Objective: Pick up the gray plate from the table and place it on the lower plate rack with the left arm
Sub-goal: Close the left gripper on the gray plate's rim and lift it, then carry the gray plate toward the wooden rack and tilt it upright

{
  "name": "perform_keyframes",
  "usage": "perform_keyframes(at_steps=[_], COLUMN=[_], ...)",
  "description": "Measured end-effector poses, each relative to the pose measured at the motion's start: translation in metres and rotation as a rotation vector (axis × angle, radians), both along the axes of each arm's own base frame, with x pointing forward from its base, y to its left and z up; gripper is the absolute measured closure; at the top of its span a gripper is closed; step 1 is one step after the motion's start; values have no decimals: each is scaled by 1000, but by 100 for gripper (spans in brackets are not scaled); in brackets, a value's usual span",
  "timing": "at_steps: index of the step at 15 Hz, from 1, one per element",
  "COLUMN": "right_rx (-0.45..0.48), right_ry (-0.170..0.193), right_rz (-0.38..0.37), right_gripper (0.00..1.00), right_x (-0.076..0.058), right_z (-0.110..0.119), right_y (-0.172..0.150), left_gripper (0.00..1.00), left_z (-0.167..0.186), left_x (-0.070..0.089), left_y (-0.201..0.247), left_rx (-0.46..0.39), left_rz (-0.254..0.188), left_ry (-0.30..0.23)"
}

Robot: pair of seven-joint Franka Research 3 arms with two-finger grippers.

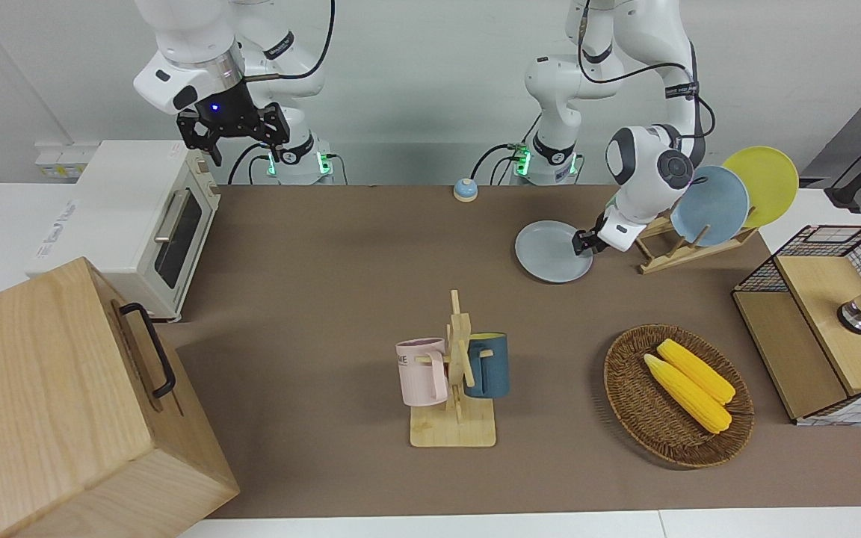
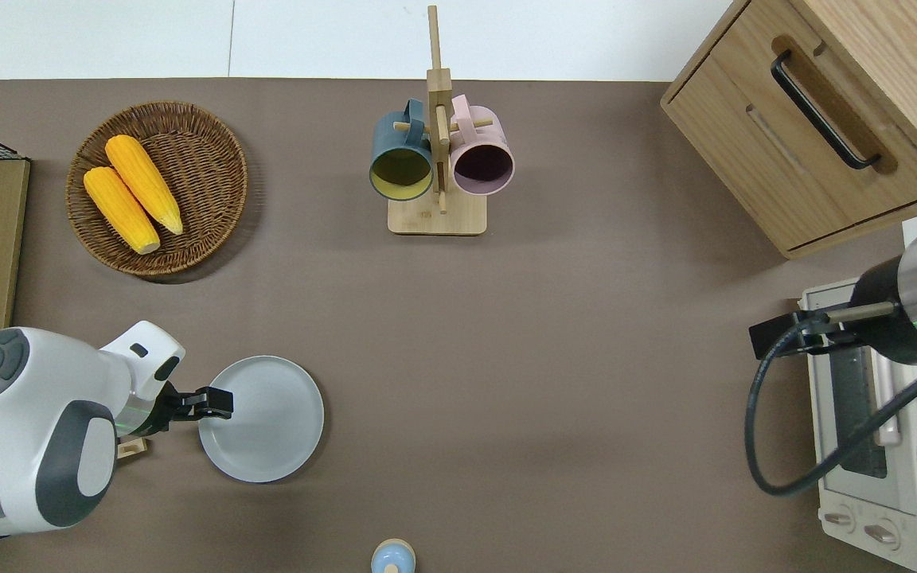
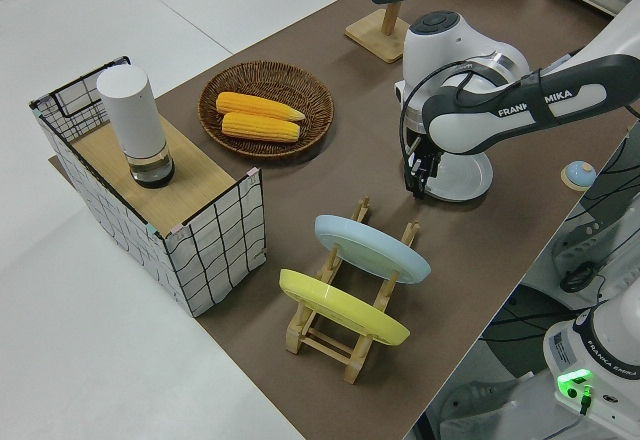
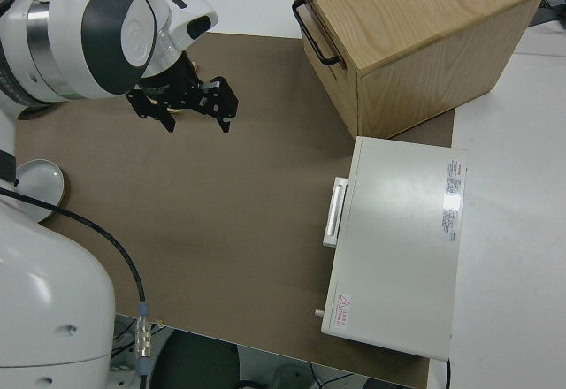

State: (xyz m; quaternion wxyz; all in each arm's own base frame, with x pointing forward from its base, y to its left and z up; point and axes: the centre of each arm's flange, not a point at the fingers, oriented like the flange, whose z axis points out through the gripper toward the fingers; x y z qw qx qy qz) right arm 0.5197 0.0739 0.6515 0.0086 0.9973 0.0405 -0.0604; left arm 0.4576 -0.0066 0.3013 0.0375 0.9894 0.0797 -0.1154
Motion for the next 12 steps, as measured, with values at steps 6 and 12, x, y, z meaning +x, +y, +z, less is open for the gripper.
perform_keyframes(at_steps=[6, 12], right_rx=[0, 0], right_ry=[0, 0], right_rz=[0, 0], right_gripper=[1, 1], right_x=[0, 0], right_z=[0, 0], right_y=[0, 0], left_gripper=[87, 96], left_z=[-5, 18], left_x=[2, 11], left_y=[7, 5], left_rx=[1, -6], left_rz=[20, 23], left_ry=[-3, -1])
